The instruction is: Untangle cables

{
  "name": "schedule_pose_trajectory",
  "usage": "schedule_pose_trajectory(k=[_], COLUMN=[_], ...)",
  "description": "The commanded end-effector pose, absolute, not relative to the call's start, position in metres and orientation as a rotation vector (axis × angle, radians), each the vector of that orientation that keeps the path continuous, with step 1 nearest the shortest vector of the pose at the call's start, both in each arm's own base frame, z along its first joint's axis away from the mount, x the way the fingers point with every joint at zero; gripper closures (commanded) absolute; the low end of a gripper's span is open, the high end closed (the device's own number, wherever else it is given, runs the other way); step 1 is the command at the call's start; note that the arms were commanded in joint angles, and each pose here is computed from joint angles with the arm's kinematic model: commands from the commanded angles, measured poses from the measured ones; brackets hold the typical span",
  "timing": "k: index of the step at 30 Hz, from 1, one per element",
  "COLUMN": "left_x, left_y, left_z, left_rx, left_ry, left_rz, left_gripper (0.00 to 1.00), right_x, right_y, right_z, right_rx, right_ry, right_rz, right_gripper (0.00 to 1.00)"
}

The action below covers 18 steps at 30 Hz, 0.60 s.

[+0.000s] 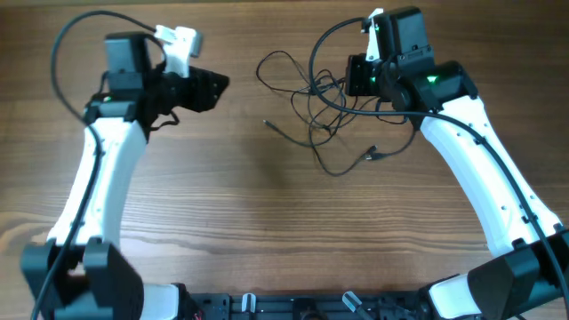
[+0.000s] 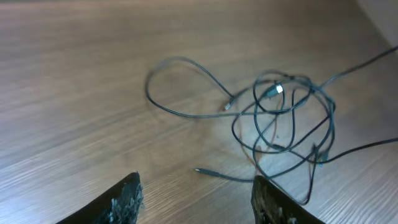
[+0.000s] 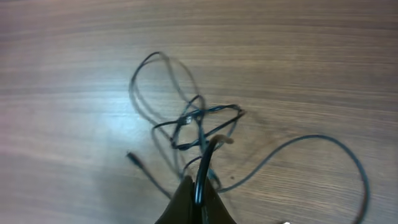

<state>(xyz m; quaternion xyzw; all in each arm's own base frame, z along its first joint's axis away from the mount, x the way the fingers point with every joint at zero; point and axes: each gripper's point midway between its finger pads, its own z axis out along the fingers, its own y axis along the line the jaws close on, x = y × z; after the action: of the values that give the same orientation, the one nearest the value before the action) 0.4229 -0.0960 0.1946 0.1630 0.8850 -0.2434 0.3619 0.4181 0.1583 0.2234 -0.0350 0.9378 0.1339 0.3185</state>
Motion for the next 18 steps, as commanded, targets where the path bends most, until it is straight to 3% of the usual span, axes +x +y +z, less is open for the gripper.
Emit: schedule_pose_trajectory(k=[1, 9, 18], left_x=[0.424, 0.440, 0.425], left_y=[-0.132, -0.191, -0.236], left_z=[0.168, 0.131, 0.115], left_rx=[0.578, 0.725, 0.845], left_ry=[2.276, 2.215, 2.198], left_rz=[-0.685, -0.736, -0.785], left_gripper=[0.41, 0.41, 0.46], right_x=[0.405, 0.380, 0.375], right_y=[0.192, 0.233, 0.233], right_z=[0.238, 0.254, 0.267], right_rx=[-0.253, -0.376, -0.352], right_ry=[2.434, 2.401, 2.380], right_rz=[0.529, 0.699, 0.727], right_gripper=[0.95, 0.95, 0.95])
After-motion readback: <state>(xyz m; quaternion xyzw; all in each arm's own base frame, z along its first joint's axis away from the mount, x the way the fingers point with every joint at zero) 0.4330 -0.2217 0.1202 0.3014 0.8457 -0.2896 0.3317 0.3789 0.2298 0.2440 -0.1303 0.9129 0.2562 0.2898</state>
